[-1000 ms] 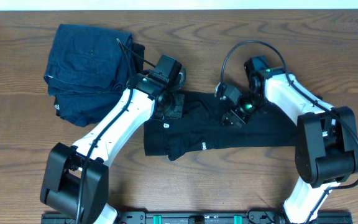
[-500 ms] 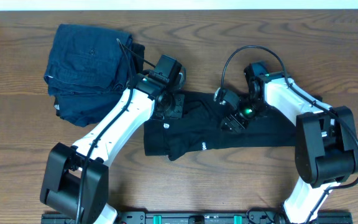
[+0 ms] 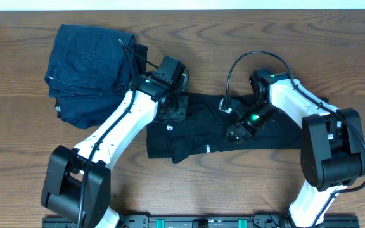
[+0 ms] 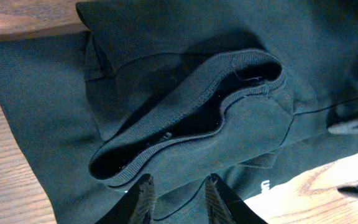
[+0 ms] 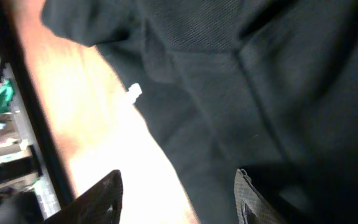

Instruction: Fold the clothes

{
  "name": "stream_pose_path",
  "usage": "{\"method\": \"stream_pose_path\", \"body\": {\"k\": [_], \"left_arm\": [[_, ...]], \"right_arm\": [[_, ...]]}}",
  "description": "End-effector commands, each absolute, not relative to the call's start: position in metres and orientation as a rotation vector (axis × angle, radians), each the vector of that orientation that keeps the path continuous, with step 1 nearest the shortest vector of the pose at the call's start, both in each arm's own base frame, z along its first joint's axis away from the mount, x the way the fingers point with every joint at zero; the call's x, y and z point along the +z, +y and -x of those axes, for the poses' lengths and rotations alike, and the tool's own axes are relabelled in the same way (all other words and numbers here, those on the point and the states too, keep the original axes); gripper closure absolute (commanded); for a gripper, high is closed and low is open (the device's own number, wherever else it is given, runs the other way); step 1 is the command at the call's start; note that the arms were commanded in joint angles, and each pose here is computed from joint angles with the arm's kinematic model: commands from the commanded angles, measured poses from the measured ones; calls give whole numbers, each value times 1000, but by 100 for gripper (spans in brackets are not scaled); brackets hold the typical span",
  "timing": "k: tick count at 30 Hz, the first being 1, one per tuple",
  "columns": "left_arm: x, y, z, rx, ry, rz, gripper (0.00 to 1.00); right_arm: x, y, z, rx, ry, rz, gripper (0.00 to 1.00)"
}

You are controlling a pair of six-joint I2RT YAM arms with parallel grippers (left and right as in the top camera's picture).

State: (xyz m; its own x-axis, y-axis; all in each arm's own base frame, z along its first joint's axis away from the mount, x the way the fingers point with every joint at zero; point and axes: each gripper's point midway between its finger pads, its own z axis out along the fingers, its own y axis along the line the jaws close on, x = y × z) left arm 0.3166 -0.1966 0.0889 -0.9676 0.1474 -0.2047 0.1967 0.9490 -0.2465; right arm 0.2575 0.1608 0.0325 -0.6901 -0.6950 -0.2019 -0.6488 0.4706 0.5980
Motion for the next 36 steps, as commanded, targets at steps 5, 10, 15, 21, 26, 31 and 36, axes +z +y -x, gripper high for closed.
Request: {"method": "stream_pose_path", "body": {"k": [5, 10, 15, 21, 26, 31, 36], "left_arm": [[85, -193, -314, -376, 2932, -270, 71], [85, -193, -314, -376, 2932, -270, 70], [85, -193, -314, -376, 2933, -270, 70], [85, -193, -314, -376, 2933, -270, 71], [85, -193, -314, -376, 2933, -270, 70], [85, -193, -314, -375, 2934, -270, 70], [85, -193, -314, -376, 2933, -270, 70]], "right_arm": [[43, 164, -281, -1053, -2709, -1277, 61], [46, 160, -307, -1028, -2798, -1330, 59], [42, 148, -327, -977, -2882, -1347, 51], [28, 135, -330, -877, -2926, -1304, 45], [17, 134, -324, -870, -2924, -1303, 43], [14, 132, -318, -875, -2926, -1218, 42], [16, 130, -298, -885, -2864, -1114, 44]]}}
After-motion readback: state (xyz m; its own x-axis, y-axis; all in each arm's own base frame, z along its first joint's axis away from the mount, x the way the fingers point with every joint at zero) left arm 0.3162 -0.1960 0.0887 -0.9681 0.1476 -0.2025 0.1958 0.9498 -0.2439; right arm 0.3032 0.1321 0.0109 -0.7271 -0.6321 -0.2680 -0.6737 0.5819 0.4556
